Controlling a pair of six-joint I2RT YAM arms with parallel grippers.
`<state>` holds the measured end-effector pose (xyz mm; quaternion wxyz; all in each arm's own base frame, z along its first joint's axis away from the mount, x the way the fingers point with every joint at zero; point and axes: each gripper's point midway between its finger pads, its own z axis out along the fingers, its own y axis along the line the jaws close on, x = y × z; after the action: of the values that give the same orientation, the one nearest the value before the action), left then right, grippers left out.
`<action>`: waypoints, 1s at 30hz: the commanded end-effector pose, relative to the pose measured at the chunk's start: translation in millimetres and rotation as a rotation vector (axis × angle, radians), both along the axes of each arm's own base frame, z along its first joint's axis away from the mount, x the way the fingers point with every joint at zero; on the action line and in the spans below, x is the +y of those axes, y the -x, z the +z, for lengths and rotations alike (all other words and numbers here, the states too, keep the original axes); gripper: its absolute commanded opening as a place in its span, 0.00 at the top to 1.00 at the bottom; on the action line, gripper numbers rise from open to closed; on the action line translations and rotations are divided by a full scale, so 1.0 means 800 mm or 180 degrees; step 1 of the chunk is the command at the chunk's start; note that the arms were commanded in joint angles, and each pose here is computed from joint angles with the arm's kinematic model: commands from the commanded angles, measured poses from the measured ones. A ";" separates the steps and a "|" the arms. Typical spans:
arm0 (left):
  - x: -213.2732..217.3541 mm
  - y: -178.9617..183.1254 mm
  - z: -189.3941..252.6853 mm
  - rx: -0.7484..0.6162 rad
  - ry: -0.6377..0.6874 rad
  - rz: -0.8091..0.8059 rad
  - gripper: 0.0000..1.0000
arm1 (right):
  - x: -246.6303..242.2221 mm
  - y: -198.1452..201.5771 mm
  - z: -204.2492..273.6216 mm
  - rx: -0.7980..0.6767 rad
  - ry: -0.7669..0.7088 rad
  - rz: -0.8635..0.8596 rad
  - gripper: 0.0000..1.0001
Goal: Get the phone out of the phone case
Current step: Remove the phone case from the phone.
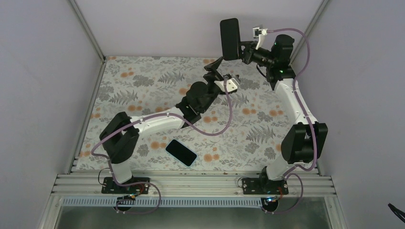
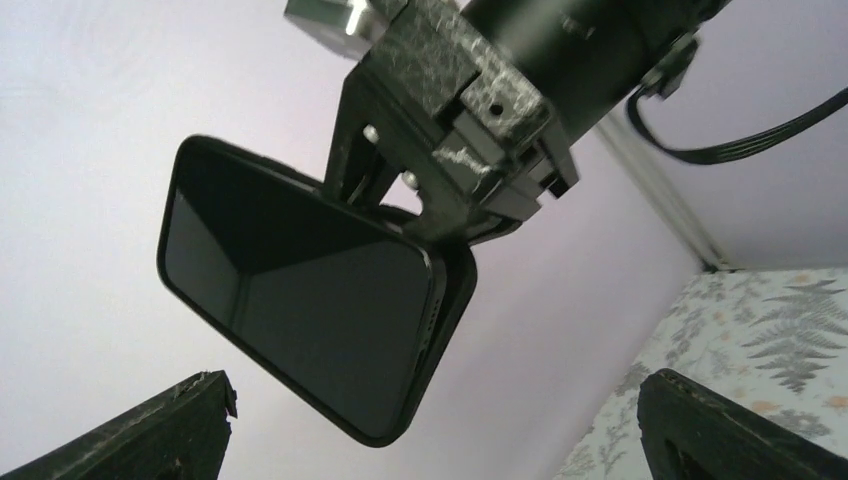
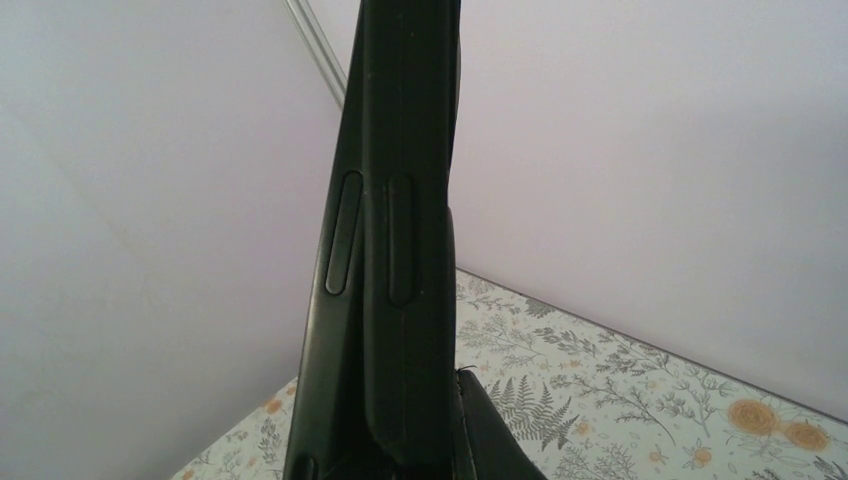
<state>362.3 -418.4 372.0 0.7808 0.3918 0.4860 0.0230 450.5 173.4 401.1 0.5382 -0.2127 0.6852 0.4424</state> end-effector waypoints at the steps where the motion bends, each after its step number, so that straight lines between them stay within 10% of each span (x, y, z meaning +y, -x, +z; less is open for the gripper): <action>1: 0.018 -0.012 0.039 -0.0258 0.0359 0.0367 0.00 | 0.003 0.008 0.024 -0.0213 -0.0083 0.0071 0.97; 30: 0.030 -0.034 0.039 -0.0447 0.0506 0.0592 0.00 | 0.022 0.023 0.033 -0.0307 -0.0014 0.0128 0.97</action>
<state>386.8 -394.7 396.0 0.8287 0.2955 0.4661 0.0933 446.0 186.3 395.9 0.5296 -0.2210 0.6843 0.4499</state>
